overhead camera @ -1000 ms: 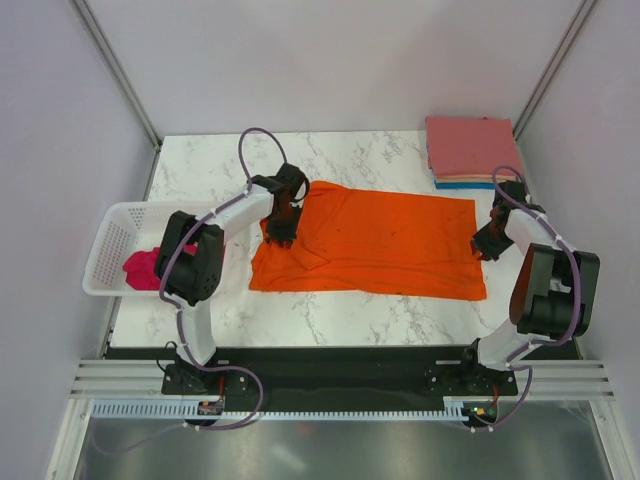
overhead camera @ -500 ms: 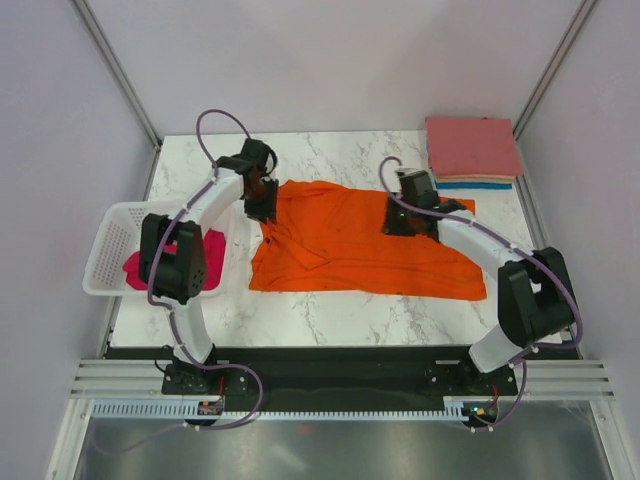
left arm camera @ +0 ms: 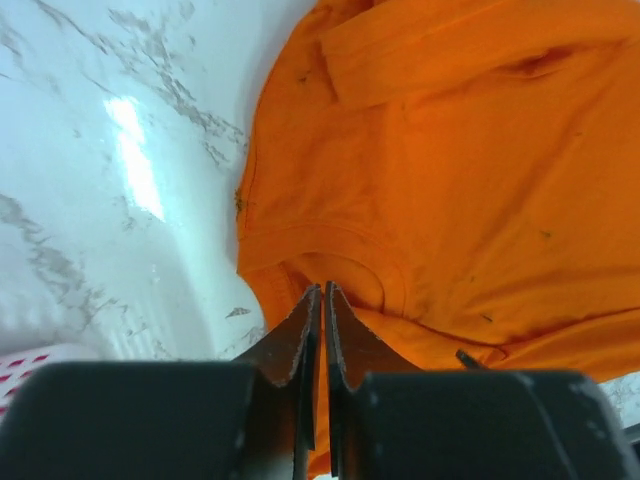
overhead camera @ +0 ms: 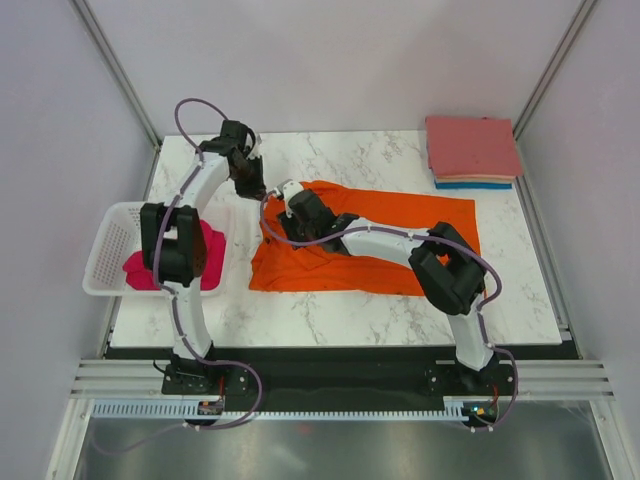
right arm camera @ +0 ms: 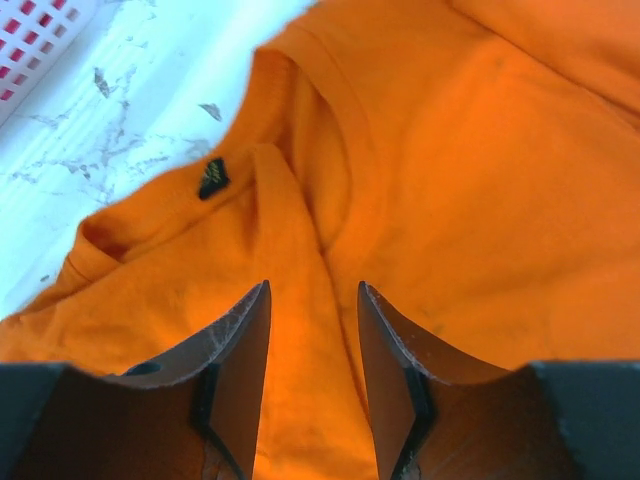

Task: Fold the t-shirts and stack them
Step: Fold the tshirt

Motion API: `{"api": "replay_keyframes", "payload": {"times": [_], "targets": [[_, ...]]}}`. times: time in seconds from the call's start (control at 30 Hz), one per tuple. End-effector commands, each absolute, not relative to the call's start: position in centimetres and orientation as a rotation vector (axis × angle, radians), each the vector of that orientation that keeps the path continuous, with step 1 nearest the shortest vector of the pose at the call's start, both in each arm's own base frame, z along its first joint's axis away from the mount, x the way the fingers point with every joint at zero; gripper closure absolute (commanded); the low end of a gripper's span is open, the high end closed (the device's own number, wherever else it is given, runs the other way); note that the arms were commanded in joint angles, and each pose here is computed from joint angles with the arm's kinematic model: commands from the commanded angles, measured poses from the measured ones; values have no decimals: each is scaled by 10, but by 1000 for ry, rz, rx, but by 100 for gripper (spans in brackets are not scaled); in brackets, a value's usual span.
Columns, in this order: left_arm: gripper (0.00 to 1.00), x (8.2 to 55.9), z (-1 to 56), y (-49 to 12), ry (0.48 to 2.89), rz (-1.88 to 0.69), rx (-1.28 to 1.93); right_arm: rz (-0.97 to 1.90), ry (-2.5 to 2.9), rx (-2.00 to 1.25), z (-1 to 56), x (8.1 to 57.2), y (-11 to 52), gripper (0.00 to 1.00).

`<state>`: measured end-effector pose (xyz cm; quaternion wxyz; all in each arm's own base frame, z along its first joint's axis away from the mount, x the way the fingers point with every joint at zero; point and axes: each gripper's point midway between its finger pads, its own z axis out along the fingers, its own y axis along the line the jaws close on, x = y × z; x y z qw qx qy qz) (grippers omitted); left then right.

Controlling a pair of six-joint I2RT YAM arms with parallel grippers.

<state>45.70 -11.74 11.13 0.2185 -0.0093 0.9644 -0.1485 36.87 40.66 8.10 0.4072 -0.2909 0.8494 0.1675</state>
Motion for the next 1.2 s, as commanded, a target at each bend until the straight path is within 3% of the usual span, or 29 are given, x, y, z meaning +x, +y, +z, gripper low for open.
{"api": "replay_keyframes", "payload": {"times": [0.0, 0.17, 0.6, 0.7, 0.73, 0.77, 0.87, 1.17], "targets": [[93, 460, 84, -126, 2735, -459, -44, 418, 1983, -758, 103, 390, 440, 52], [98, 466, 65, -125, 2766, -438, -62, 420, 1945, -833, 95, 387, 464, 51], [97, 465, 40, -117, 2818, -366, -95, 301, 1950, -930, 52, 389, 472, 51], [97, 463, 36, -116, 2827, -361, -104, 255, 1949, -911, 51, 394, 469, 64], [97, 463, 37, -116, 2827, -359, -102, 234, 1947, -897, 52, 396, 467, 80], [96, 463, 36, -114, 2828, -348, -109, 190, 1946, -865, 55, 401, 461, 87], [97, 462, 32, -111, 2834, -319, -110, 158, 1921, -809, 78, 405, 452, 99], [96, 459, 25, -105, 2850, -273, -111, 186, 1906, -756, 104, 400, 445, 97]]}}
